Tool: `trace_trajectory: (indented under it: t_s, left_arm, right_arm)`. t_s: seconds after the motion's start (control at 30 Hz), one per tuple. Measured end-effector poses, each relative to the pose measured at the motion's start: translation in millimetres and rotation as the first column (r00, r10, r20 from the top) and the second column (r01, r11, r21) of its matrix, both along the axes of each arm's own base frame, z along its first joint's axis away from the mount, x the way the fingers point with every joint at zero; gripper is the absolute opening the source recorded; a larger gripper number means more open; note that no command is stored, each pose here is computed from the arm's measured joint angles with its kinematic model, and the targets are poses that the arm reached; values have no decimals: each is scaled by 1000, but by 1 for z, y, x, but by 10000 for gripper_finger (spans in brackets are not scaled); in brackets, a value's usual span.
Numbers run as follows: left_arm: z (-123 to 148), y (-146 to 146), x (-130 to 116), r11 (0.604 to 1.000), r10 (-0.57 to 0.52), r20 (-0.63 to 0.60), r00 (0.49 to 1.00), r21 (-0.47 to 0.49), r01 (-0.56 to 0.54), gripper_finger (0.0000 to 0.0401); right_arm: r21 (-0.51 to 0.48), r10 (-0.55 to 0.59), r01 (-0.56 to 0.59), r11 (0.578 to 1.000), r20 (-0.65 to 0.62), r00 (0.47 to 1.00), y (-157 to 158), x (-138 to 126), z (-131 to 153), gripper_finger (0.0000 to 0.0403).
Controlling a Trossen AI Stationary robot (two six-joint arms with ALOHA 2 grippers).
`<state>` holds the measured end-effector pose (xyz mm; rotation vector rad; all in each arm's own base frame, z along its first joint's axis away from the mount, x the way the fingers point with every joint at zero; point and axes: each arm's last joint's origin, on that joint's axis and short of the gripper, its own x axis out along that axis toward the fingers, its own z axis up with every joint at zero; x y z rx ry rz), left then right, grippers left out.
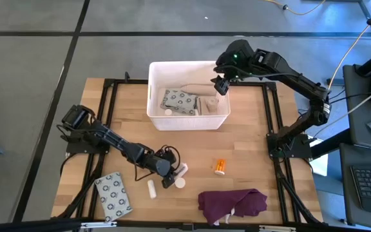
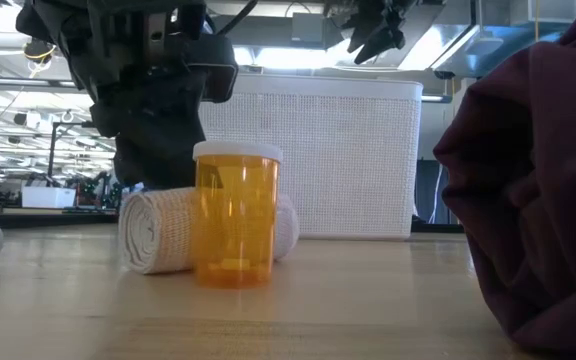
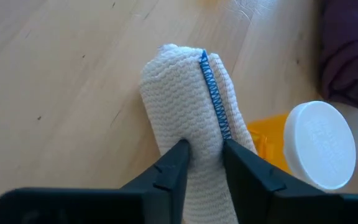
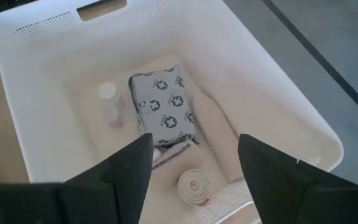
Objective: Pick & place medical supplies in basket/bin
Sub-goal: Put the light brown and blue bandage into the white bin
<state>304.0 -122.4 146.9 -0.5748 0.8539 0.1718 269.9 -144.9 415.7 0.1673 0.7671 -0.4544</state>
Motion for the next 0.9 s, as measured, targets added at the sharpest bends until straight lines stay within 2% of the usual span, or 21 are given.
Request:
trace_trajectory:
  t_s: [0.33,0.63,0.9]
  left_arm:
    - [-10,5,6,999,-43,-33,999,-32,42,11]
    - [9,16,-5,996,-85,-55,995,24,87,4]
    - [49,23,-16,997,-45,71,996,70,40,3]
  right_arm:
    - [0,1,-1,1000,0,1000,0,0,0,237]
    - [-1,2,-2,1000,-1,1000,0,0,0,237]
    - [-1,2,-2,1000,-2,1000,0,0,0,237]
